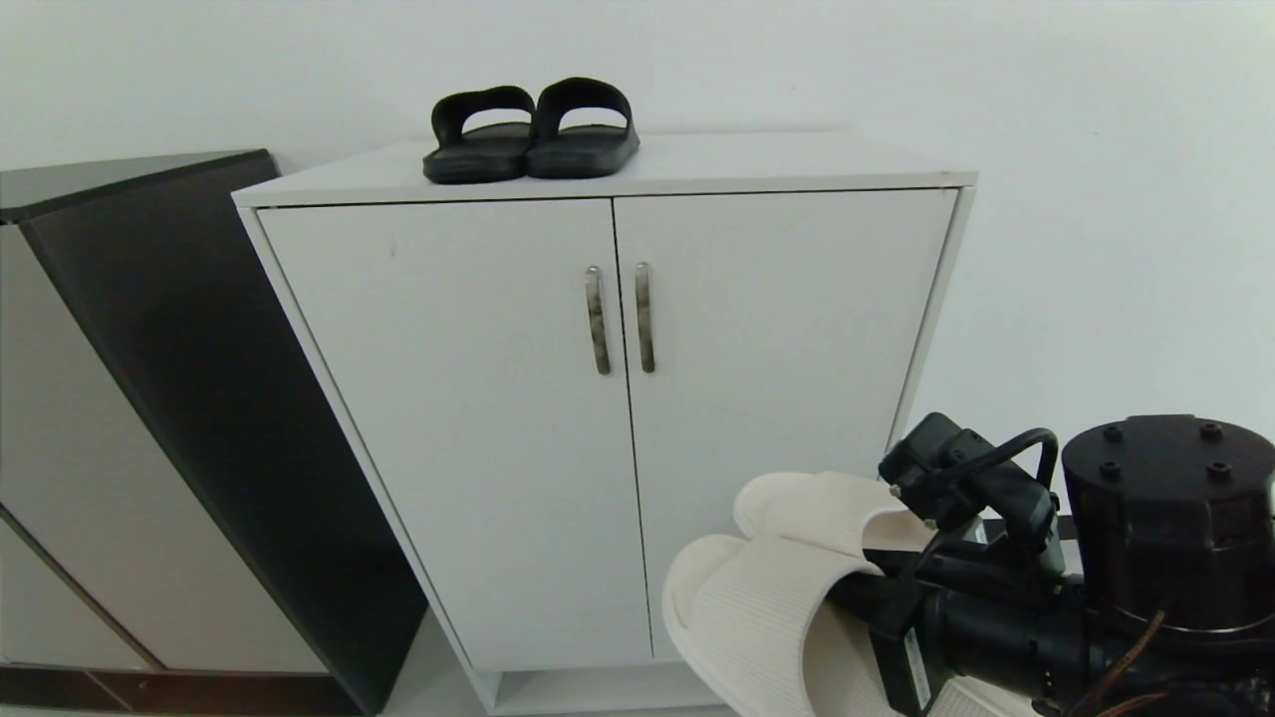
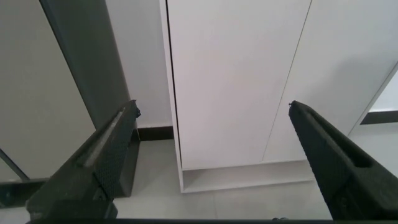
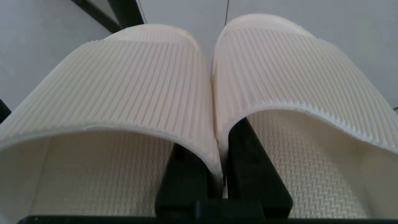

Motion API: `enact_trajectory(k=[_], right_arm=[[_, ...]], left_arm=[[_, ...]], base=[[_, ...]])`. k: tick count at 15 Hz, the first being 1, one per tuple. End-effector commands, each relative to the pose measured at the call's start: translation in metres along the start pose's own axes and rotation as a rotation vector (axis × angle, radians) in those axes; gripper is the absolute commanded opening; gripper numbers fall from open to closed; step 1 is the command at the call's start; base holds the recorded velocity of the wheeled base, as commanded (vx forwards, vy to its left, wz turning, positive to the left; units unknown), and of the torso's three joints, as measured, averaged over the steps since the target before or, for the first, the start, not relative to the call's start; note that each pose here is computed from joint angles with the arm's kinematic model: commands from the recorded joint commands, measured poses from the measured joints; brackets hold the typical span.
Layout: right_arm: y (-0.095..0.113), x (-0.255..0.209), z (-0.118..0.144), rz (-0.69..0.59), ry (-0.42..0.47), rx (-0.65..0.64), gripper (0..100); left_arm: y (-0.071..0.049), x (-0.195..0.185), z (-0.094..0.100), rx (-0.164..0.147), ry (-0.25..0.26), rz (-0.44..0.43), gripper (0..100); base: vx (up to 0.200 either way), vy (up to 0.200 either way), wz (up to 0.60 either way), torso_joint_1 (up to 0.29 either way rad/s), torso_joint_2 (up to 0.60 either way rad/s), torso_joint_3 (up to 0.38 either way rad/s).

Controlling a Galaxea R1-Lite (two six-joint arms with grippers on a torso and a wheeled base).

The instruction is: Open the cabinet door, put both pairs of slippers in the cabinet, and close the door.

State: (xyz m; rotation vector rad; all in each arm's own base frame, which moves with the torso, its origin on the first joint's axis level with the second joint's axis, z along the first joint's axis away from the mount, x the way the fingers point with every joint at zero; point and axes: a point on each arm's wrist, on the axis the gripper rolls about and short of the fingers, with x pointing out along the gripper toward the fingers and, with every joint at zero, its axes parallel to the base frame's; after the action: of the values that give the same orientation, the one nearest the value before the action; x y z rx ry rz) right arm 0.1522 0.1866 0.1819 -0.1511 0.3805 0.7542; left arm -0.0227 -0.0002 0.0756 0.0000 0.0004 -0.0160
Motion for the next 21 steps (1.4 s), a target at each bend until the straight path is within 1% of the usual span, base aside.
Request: enact_trajectory(k=[1, 2, 3, 4, 5, 6, 7, 8, 9, 10, 12, 14, 16, 18, 19, 20, 21], right_arm=[[0.0, 0.001, -0.001, 0.0, 0.004, -0.006, 0], [0.0, 0.001, -0.001, 0.0, 0.005, -0.009, 0], [0.0, 0.002, -0.001, 0.002, 0.007, -0.014, 0], [0.0, 0.002, -0.002, 0.002, 0.008, -0.014, 0], [0.0, 0.002, -0.002, 0.002, 0.01, -0.014, 0], [0.0, 0.003, -0.002, 0.002, 0.011, -0.014, 0], [0.001, 0.004, -0.003, 0.001, 0.019, -0.017, 0], [0.001, 0.004, -0.003, 0.0, 0.019, -0.017, 0], [0.001, 0.004, -0.003, 0.0, 0.019, -0.017, 0], [0.001, 0.004, -0.005, 0.004, 0.025, -0.019, 0], [0.001, 0.004, -0.006, 0.002, 0.026, -0.019, 0], [0.001, 0.004, -0.006, 0.002, 0.026, -0.019, 0], [0.001, 0.005, -0.006, 0.004, 0.028, -0.019, 0], [0.001, 0.005, -0.006, 0.004, 0.028, -0.019, 0], [0.001, 0.005, -0.006, 0.004, 0.028, -0.019, 0], [0.001, 0.004, -0.006, 0.004, 0.027, -0.019, 0], [0.001, 0.004, -0.006, 0.004, 0.027, -0.019, 0]], left_arm=[[0.0, 0.0, 0.0, 0.011, 0.0, -0.004, 100], [0.0, 0.0, 0.0, 0.032, 0.001, -0.021, 100], [-0.001, 0.003, 0.001, 0.097, 0.032, -0.067, 100], [-0.001, 0.005, 0.012, 0.095, 0.034, -0.092, 100], [-0.002, 0.007, 0.035, 0.053, 0.012, -0.116, 100], [-0.003, 0.013, 0.054, 0.024, 0.024, -0.156, 100], [-0.005, 0.027, 0.076, 0.013, 0.064, -0.261, 100], [-0.007, 0.04, 0.084, -0.002, 0.108, -0.324, 100], [-0.007, 0.046, 0.088, -0.005, 0.117, -0.353, 100], [-0.009, 0.063, 0.093, -0.009, 0.135, -0.423, 100], [-0.012, 0.092, 0.105, -0.016, 0.153, -0.515, 100], [-0.017, 0.111, 0.112, -0.013, 0.153, -0.572, 100], [-0.03, 0.132, 0.12, -0.005, 0.144, -0.673, 100], [-0.046, 0.148, 0.137, 0.001, 0.127, -0.757, 100], [-0.053, 0.154, 0.142, 0.005, 0.125, -0.782, 100], [-0.067, 0.164, 0.148, 0.009, 0.131, -0.824, 100], [-0.075, 0.168, 0.151, 0.012, 0.135, -0.844, 100]], base=[[0.0, 0.0, 0.0, -0.022, 0.38, 0.373], [0.0, 0.0, 0.0, -0.017, 0.23, 0.222], [0.0, 0.0, 0.0, -0.002, 0.14, 0.129], [0.0, 0.0, 0.0, -0.002, 0.08, 0.036], [0.0, 0.0, 0.0, 0.0, 0.0, 0.0], [0.0, 0.0, 0.0, 0.0, 0.0, 0.0], [0.0, 0.0, 0.0, 0.0, 0.0, 0.0], [0.0, 0.0, 0.0, 0.0, 0.0, 0.0], [0.0, 0.0, 0.0, 0.0, 0.0, 0.0], [0.0, 0.0, 0.0, 0.0, 0.0, 0.0], [0.0, 0.0, 0.0, 0.0, 0.0, 0.0], [0.0, 0.0, 0.0, 0.0, 0.0, 0.0], [0.0, 0.0, 0.0, 0.0, 0.0, 0.0], [0.0, 0.0, 0.0, 0.0, 0.0, 0.0], [0.0, 0.0, 0.0, 0.0, 0.0, 0.0], [0.0, 0.0, 0.0, 0.0, 0.0, 0.0], [0.0, 0.0, 0.0, 0.0, 0.0, 0.0]])
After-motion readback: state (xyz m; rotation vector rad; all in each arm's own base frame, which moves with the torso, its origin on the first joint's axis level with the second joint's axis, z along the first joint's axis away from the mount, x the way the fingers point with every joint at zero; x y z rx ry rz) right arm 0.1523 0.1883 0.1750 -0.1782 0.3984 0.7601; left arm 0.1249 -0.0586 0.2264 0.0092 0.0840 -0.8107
